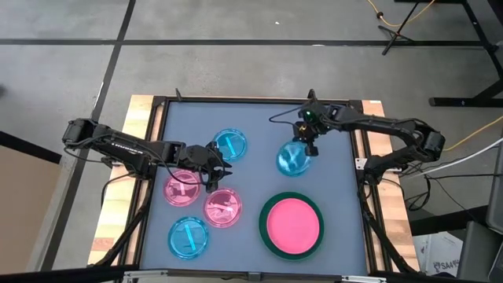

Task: Stack plastic plates
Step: Stack the top right blue plate on top of the pink plate

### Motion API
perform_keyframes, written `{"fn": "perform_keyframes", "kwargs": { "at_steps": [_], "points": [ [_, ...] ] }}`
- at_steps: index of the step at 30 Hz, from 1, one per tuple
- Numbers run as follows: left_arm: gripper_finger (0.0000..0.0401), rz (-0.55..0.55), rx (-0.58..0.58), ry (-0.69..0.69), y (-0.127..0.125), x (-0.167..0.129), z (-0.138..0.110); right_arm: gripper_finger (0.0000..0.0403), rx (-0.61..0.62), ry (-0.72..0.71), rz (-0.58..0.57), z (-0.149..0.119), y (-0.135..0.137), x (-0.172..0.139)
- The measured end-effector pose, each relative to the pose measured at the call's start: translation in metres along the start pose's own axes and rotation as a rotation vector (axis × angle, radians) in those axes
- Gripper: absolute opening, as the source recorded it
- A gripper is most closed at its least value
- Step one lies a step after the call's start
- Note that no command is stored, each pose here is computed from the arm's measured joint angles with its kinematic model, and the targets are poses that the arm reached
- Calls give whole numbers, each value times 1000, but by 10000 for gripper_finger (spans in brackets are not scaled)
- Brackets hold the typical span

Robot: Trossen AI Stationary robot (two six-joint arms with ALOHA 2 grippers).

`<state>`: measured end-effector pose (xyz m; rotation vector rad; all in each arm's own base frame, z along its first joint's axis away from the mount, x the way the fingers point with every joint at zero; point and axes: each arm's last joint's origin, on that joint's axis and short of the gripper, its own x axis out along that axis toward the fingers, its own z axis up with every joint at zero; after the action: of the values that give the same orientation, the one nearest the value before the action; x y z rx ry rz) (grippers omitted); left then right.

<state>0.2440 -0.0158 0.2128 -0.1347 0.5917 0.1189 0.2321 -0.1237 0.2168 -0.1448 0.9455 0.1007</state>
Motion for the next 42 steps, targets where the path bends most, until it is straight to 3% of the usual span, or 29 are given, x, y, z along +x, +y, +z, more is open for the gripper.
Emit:
{"fn": "perform_keyframes", "kwargs": {
  "at_steps": [13, 35, 42],
  "points": [
    [111, 0, 0, 0, 0, 0, 0, 0, -20, -50, -35, 25, -9, -21],
    [111, 1, 1, 0, 0, 0, 0, 0, -36, -97, -44, 41, -14, -36],
    [111, 1, 1, 0, 0, 0, 0, 0, -39, -131, 36, 43, -9, -35]
  ]
}}
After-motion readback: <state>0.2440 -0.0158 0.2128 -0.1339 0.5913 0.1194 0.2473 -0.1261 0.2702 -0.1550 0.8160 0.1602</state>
